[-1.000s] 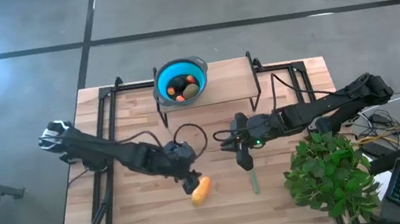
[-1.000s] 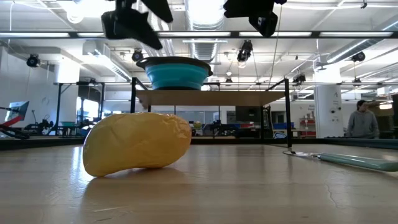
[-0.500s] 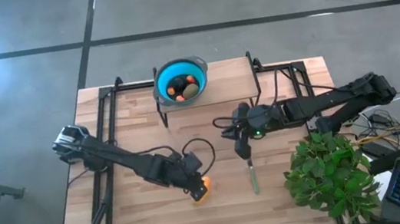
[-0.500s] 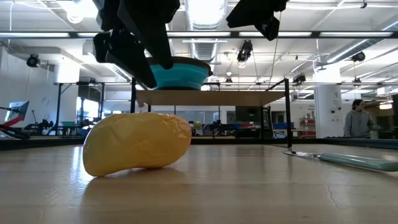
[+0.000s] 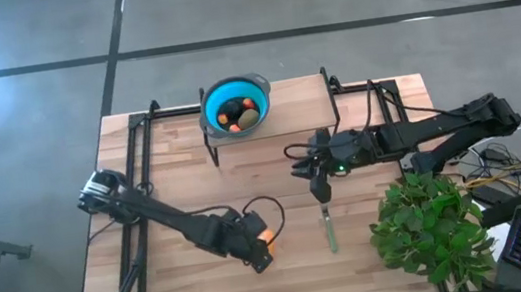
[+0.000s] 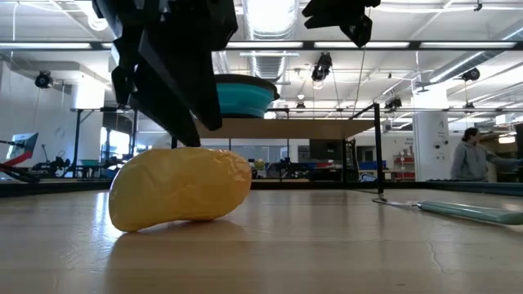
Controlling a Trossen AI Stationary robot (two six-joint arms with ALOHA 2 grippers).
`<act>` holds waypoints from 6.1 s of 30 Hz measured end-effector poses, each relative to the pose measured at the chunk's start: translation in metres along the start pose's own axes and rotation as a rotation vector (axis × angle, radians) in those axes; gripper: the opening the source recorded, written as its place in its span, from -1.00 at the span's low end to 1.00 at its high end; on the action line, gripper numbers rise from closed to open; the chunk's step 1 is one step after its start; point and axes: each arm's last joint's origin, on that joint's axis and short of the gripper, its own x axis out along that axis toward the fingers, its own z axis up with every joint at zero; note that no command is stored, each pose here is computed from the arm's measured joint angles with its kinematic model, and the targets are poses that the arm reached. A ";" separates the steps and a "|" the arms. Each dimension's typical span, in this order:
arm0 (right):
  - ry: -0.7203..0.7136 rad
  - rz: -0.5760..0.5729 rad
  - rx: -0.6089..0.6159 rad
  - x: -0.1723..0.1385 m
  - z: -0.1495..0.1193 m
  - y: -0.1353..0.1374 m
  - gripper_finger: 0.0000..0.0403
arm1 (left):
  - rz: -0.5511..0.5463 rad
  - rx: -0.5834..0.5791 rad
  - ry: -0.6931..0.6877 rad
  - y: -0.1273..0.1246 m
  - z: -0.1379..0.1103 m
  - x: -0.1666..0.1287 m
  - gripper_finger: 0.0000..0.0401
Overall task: Pick & Place Fruit
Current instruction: Put the yellow mango in the blue strainer bowl on the shelf, then put the green table knife on the shelf
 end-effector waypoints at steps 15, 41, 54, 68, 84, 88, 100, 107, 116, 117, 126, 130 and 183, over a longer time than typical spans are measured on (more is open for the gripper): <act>0.003 -0.001 0.033 0.001 0.000 0.000 -0.55 | 0.028 0.028 0.003 -0.006 -0.013 0.023 0.35; 0.007 0.001 0.035 0.001 -0.001 0.000 -0.67 | 0.029 0.108 0.080 -0.004 -0.018 0.035 0.05; 0.035 0.040 0.102 -0.002 -0.008 0.013 -0.53 | 0.022 0.122 -0.096 0.007 0.015 -0.019 0.05; 0.078 0.069 0.083 -0.005 -0.018 0.025 -0.60 | 0.113 0.112 -0.464 0.048 0.066 -0.105 0.06; 0.124 0.067 0.086 -0.002 -0.035 0.027 -0.84 | 0.210 0.157 -0.754 0.084 0.108 -0.157 0.06; 0.151 0.045 0.120 0.002 -0.045 0.022 -0.83 | 0.273 0.169 -0.775 0.096 0.121 -0.155 0.06; 0.201 -0.007 0.235 0.009 -0.065 0.013 -0.72 | 0.479 0.140 -0.753 0.154 0.156 -0.151 0.06; 0.153 -0.041 0.236 0.008 -0.061 0.013 -0.68 | 0.526 0.083 -0.713 0.190 0.172 -0.145 0.07; 0.105 -0.032 0.247 0.009 -0.056 0.015 -0.64 | 0.577 0.034 -0.641 0.213 0.184 -0.119 0.09; 0.103 -0.030 0.247 0.009 -0.056 0.015 -0.65 | 0.583 0.033 -0.634 0.215 0.185 -0.116 0.10; 0.101 -0.029 0.308 0.008 -0.056 0.015 -0.79 | 0.606 0.034 -0.584 0.220 0.185 -0.108 0.18; 0.104 -0.027 0.318 0.008 -0.056 0.016 -0.83 | 0.609 0.035 -0.577 0.221 0.185 -0.107 0.19; 0.262 -0.035 0.258 -0.001 -0.024 0.040 -0.79 | 0.387 0.169 -0.551 0.162 0.149 -0.183 0.52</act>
